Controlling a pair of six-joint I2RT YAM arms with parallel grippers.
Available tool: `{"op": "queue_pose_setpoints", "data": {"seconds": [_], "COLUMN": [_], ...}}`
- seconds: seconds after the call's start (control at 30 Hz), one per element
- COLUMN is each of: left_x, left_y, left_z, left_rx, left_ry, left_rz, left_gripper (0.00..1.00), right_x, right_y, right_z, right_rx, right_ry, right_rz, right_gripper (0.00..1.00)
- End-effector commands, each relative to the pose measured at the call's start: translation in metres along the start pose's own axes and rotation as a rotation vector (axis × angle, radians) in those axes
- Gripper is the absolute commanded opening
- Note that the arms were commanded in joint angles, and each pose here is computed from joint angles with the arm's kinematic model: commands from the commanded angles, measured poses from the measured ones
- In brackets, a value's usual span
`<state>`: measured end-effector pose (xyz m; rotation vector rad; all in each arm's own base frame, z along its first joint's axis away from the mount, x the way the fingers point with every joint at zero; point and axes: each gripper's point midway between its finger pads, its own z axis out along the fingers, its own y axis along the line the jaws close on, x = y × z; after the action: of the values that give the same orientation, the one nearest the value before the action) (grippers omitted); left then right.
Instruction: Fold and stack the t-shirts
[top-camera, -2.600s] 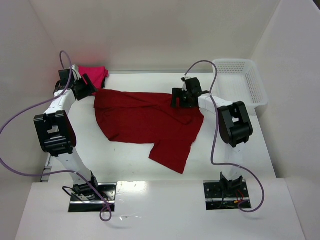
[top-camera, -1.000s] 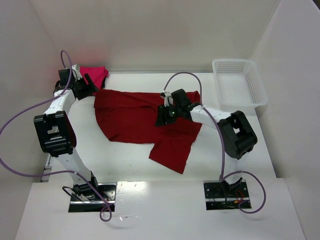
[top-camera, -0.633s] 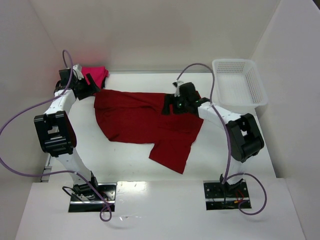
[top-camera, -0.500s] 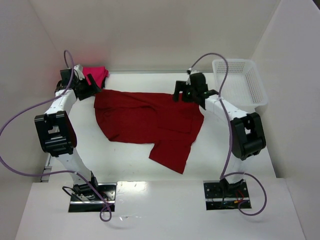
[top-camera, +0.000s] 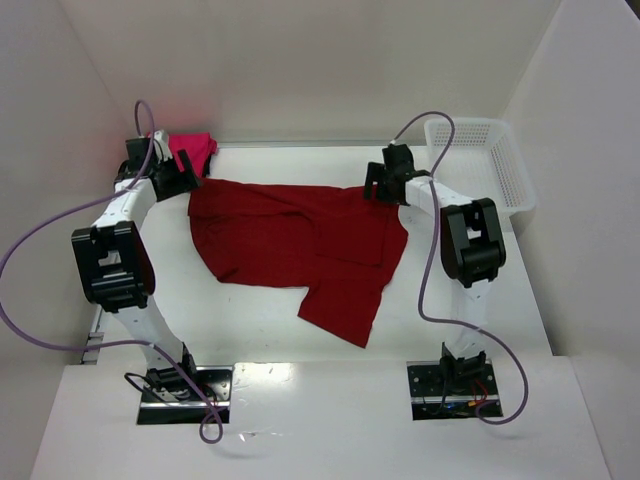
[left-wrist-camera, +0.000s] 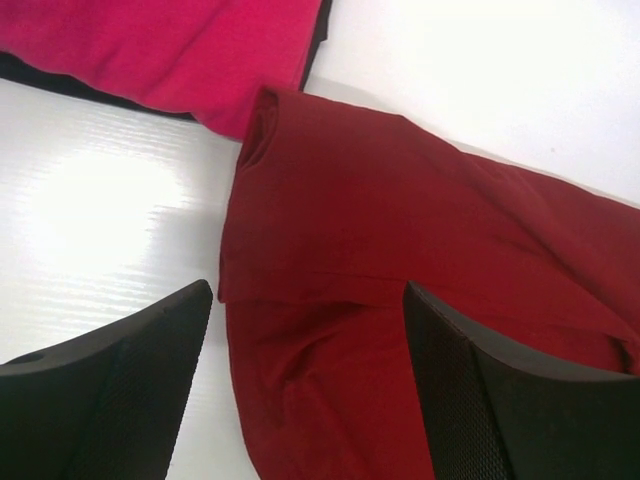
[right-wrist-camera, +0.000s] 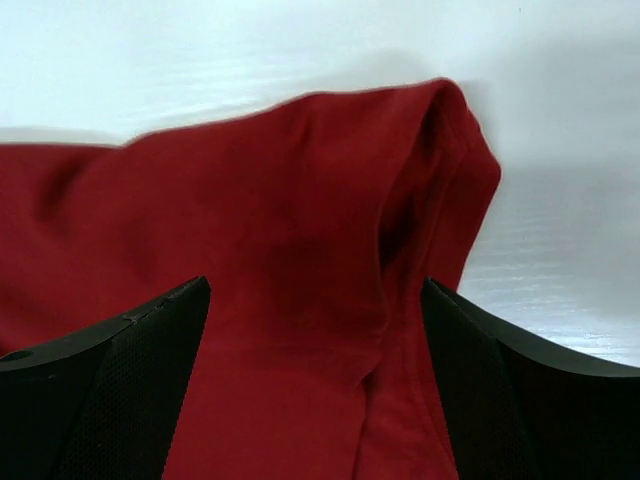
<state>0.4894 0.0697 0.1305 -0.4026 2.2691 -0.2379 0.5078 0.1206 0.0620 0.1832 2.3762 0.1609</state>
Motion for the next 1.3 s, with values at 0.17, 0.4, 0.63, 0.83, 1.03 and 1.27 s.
{"op": "queue_pose_setpoints", "data": {"seconds": [0.17, 0.4, 0.63, 0.83, 1.03, 1.27], "left_x": [-0.001, 0.002, -0.009, -0.006, -0.008, -0.012], "left_y": [0.013, 0.013, 0.010, 0.007, -0.001, -0.009], "left_z": [0.017, 0.036, 0.040, 0.046, 0.051, 0.058], "left_rx": [-0.044, -0.042, -0.029, -0.025, 0.001, 0.006], "left_ry": [0.018, 0.040, 0.026, 0.037, 0.035, 0.034], "left_rz": [0.042, 0.054, 0.066, 0.070, 0.087, 0.091], "left_gripper": [0.85, 0.85, 0.85, 0.85, 0.81, 0.81], "right_x": [-0.031, -0.046, -0.043, -0.034, -0.062, -0.095], "right_y": [-0.009, -0.010, -0.011, -0.011, -0.012, -0.025], "right_z": [0.013, 0.027, 0.040, 0.052, 0.046, 0.046], "right_rx": [0.048, 0.034, 0.051, 0.050, 0.058, 0.083], "right_ry": [-0.039, -0.055, -0.034, -0.006, -0.070, -0.135], "right_rz": [0.028, 0.053, 0.060, 0.057, 0.070, 0.122], "right_gripper": [0.91, 0.89, 0.77, 0.53, 0.24, 0.20]}}
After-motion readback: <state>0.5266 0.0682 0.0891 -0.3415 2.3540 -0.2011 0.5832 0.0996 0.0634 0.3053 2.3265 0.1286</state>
